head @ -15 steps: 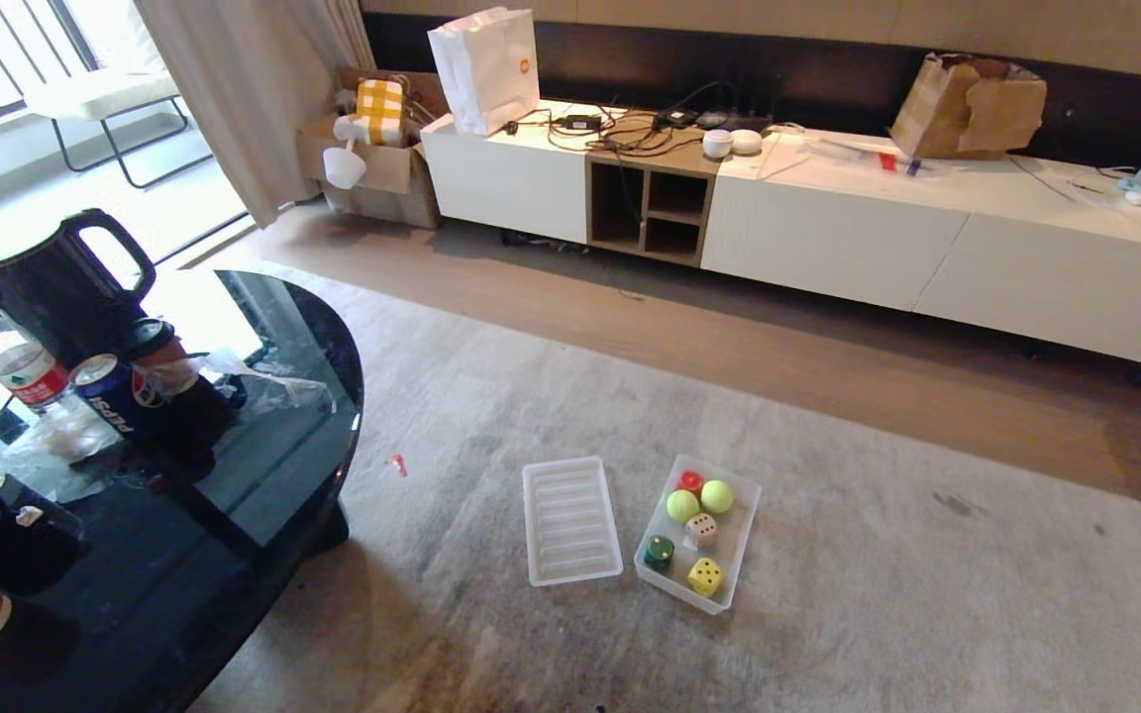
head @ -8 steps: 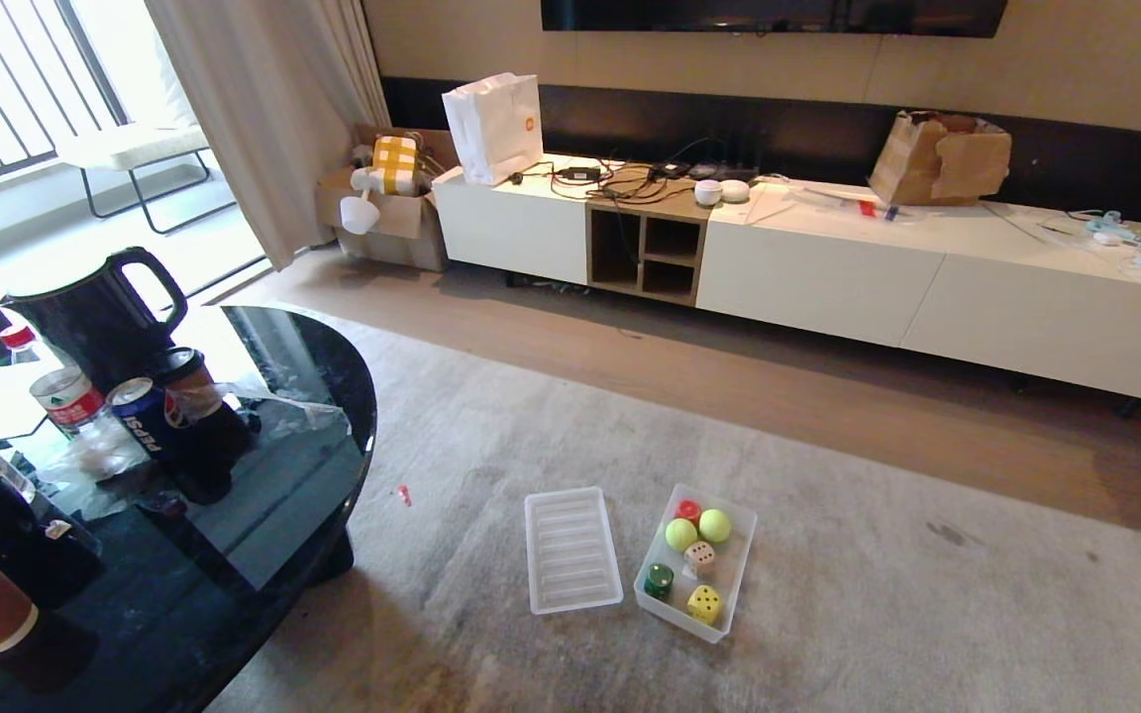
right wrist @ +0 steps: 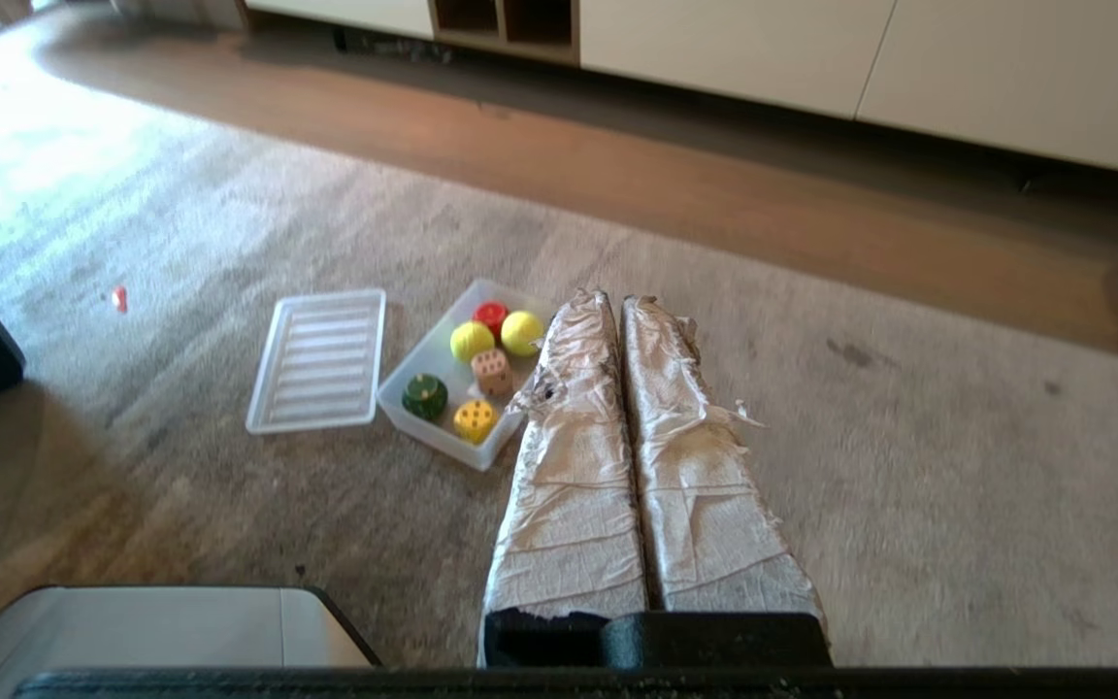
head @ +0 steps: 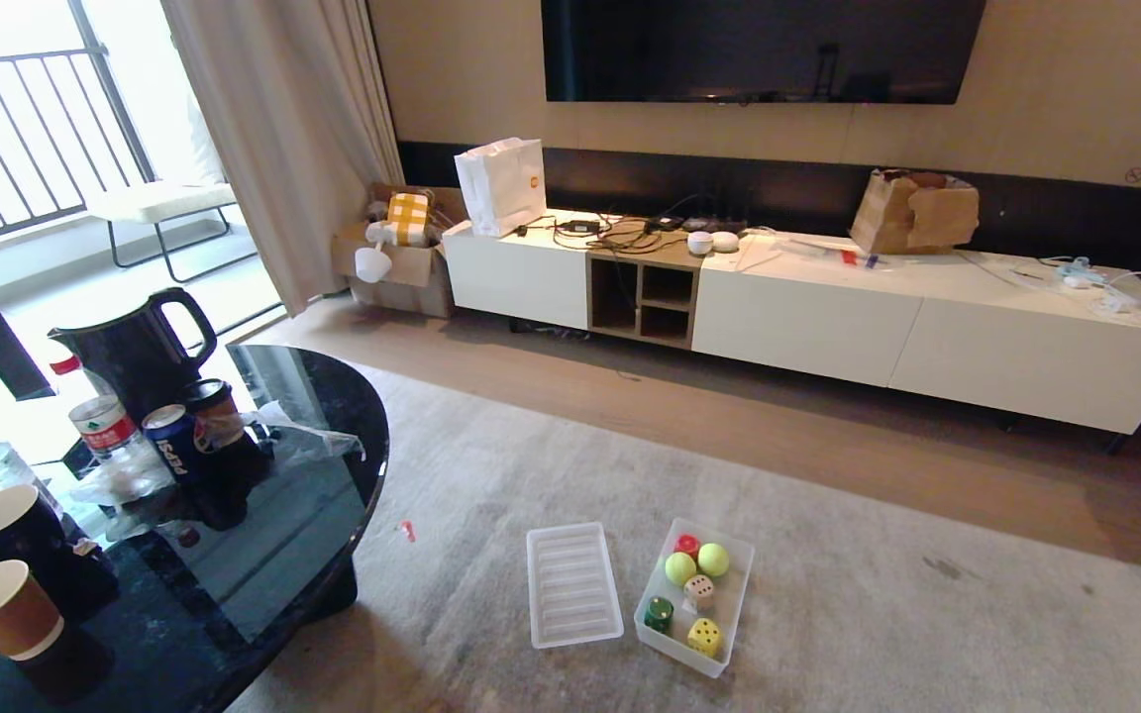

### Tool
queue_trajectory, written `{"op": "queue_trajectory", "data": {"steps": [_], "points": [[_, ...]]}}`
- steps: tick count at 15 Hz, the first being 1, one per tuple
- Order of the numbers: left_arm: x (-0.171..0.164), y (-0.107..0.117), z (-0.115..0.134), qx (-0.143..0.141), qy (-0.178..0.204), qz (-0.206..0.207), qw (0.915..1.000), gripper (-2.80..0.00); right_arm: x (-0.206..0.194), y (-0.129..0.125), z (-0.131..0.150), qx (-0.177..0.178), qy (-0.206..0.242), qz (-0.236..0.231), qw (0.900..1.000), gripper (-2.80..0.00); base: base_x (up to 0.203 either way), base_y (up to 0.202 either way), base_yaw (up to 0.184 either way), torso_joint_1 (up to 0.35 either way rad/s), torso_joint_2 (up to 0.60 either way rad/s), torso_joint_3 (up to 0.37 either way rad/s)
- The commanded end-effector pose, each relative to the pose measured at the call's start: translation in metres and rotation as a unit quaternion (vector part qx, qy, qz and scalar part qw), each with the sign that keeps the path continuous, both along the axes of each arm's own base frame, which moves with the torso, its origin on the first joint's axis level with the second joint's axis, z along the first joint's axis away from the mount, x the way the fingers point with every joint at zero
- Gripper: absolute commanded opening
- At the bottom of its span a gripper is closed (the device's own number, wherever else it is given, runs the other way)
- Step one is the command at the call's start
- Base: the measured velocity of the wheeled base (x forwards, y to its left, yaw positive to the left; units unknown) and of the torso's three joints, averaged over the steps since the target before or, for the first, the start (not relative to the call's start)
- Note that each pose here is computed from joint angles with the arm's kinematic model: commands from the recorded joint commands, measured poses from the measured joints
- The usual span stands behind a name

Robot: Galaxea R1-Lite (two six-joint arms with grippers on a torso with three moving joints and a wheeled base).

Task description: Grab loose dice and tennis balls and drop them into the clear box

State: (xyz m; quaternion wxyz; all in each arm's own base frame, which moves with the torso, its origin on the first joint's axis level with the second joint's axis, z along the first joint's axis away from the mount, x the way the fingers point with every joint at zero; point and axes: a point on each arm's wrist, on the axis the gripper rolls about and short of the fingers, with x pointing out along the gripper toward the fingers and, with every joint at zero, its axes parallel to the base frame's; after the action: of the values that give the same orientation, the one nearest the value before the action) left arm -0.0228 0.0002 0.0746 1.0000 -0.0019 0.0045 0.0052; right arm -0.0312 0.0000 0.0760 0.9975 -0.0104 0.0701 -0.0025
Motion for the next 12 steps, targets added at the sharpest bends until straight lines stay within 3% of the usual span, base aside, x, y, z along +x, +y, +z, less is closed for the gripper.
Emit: {"op": "queue_trajectory", "data": {"steps": [1,12], "points": [[0.0,0.0,0.0,0.0,0.0,0.0,1.0,-2.8,-0.0002,0.0,-0.0002,0.0,0.0,0.0,1.0,-2.8,0.0,0.0,0.0,0.002,0.0,0.189],[0.0,0.0,0.0,-0.001,0.0,0.0,1.0,-2.8,-0.0002,0.0,-0.0002,0.0,0.0,0.0,1.0,-2.8,0.0,0.0,0.0,0.0,0.0,0.041]]}}
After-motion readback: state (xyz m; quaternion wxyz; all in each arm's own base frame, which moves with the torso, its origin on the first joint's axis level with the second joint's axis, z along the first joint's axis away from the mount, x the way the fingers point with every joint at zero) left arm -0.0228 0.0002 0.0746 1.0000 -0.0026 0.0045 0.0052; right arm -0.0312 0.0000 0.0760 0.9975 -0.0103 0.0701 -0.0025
